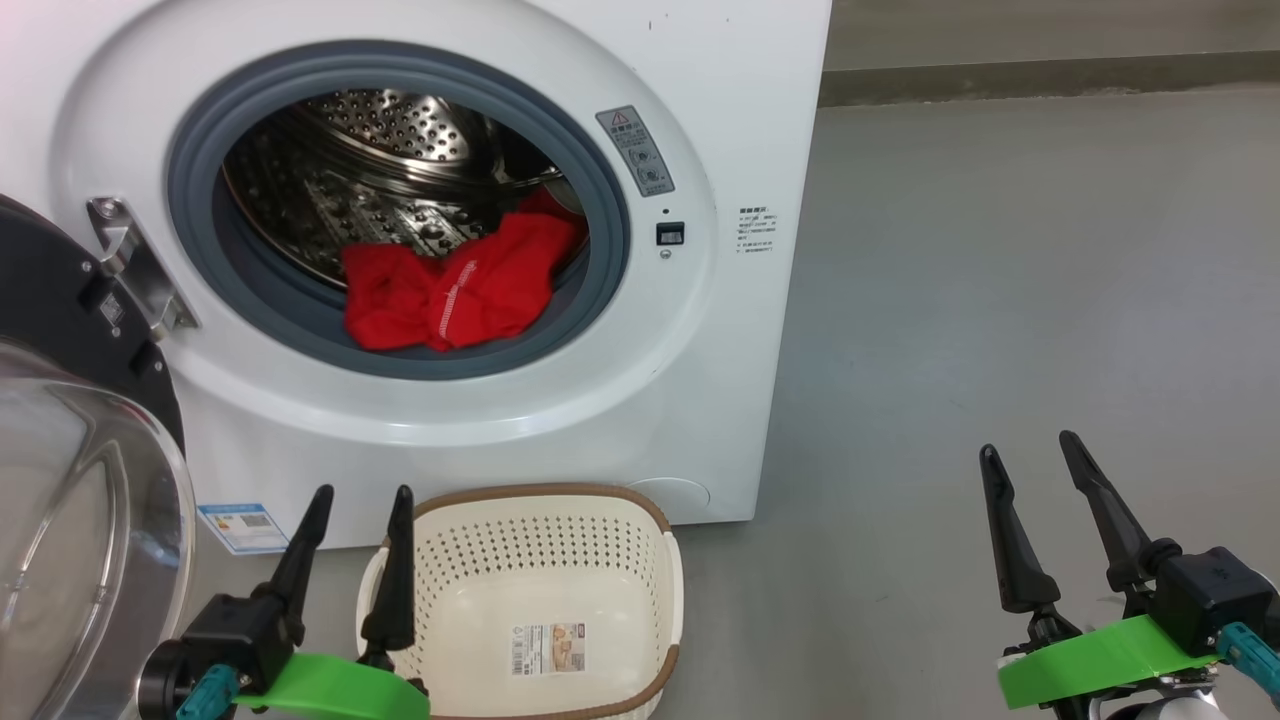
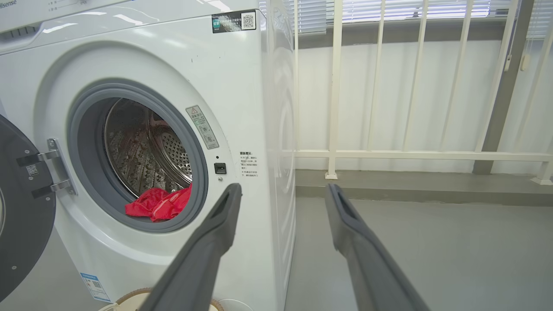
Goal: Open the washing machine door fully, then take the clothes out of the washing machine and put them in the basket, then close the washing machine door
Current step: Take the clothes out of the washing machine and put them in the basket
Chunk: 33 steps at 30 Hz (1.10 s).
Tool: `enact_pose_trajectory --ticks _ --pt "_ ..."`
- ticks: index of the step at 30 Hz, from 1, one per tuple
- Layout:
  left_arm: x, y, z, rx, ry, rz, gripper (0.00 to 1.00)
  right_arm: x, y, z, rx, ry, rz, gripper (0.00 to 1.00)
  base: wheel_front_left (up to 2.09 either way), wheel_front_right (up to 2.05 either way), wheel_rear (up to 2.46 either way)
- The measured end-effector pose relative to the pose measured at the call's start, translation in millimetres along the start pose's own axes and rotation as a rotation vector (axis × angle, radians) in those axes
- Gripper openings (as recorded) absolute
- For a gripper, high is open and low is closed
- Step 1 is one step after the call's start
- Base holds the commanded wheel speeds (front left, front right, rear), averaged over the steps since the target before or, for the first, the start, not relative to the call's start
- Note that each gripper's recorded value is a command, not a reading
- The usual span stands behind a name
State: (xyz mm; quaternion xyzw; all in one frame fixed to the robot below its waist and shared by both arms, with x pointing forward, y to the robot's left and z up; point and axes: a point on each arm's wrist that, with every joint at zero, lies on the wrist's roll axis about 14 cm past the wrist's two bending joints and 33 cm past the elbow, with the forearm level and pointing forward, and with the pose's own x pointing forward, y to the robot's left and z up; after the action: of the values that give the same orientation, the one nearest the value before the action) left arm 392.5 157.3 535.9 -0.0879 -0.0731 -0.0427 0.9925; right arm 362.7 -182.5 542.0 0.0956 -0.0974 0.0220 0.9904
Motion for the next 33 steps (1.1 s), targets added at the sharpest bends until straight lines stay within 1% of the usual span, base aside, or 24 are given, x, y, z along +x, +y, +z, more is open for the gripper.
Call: enact_pose_trajectory --ticks 9,20,28,33 --pt "-1 0 1 -0.005 -0.002 0.007 1.0 1 4 -1 0.001 0.002 0.012 1.0 0.0 0.0 0.0" --pt "1 5 -10 0.012 0.025 0.024 1.0 6 7 -12 0.004 0.033 0.021 1.0 0.0 0.0 0.0" --pt "19 6 -11 0.01 0.023 0.024 1.0 13 7 -25 0.006 0.064 0.024 1.0 0.0 0.0 0.0" --pt "39 6 -9 0.01 0.009 0.024 1.0 25 6 -28 0.006 0.065 0.023 1.0 0.0 0.0 0.0"
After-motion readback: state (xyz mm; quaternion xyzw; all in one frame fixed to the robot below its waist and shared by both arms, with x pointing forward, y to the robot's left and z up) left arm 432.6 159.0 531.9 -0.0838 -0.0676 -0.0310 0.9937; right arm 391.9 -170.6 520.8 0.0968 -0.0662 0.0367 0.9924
